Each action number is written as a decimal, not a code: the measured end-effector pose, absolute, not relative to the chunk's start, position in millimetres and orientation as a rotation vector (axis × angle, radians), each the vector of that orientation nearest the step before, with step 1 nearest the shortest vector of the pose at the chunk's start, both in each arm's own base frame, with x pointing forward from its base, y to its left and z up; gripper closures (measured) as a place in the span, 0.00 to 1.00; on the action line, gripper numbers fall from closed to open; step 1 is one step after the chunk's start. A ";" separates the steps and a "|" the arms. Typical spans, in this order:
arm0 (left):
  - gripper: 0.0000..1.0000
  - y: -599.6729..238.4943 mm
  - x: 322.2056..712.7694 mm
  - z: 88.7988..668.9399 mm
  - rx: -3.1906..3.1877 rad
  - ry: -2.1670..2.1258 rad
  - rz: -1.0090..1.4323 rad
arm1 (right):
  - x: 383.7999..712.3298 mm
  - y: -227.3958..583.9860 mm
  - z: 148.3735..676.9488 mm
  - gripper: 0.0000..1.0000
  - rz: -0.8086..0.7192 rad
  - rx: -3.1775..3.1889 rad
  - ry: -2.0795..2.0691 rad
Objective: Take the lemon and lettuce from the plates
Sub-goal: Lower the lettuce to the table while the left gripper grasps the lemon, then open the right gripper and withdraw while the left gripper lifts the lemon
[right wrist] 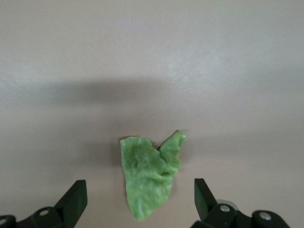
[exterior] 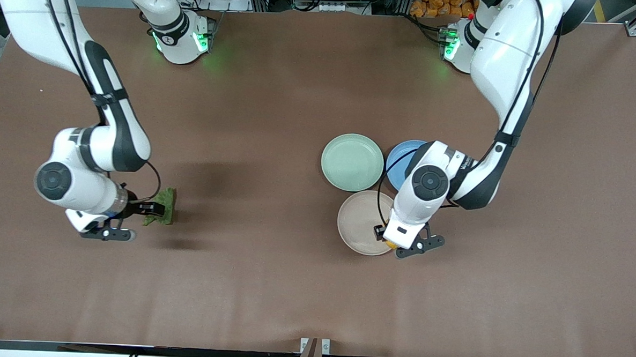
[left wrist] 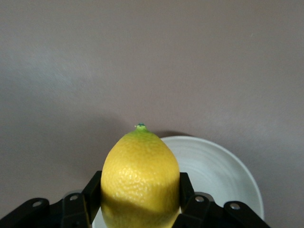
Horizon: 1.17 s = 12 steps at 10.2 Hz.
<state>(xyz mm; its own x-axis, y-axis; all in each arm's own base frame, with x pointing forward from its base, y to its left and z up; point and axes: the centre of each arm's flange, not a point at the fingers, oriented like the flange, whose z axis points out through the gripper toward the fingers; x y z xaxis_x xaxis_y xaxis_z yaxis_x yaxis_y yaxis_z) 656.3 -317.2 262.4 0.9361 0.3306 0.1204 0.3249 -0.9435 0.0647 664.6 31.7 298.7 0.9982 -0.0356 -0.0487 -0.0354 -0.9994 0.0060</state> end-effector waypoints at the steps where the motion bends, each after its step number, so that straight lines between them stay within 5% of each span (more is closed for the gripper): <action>1: 0.33 -311.5 657.9 277.8 3.053 0.527 0.203 | 666.5 30.6 332.6 0.00 -0.027 3.134 -0.058; 7: 0.33 -258.9 662.4 378.7 3.091 0.426 0.244 | 626.1 31.6 500.4 0.00 0.040 3.120 0.015; 12: 0.33 -132.7 655.1 372.5 3.143 0.268 0.127 | 596.3 32.6 613.1 0.00 0.091 3.119 0.026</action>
<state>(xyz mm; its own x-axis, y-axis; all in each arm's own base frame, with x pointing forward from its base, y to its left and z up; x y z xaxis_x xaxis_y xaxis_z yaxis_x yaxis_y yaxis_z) 655.1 -132.7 372.5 0.9824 0.1682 0.0812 0.1695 -0.9855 -0.0087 596.3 32.6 613.1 0.9982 0.0173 0.0579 0.0161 -0.9996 0.0214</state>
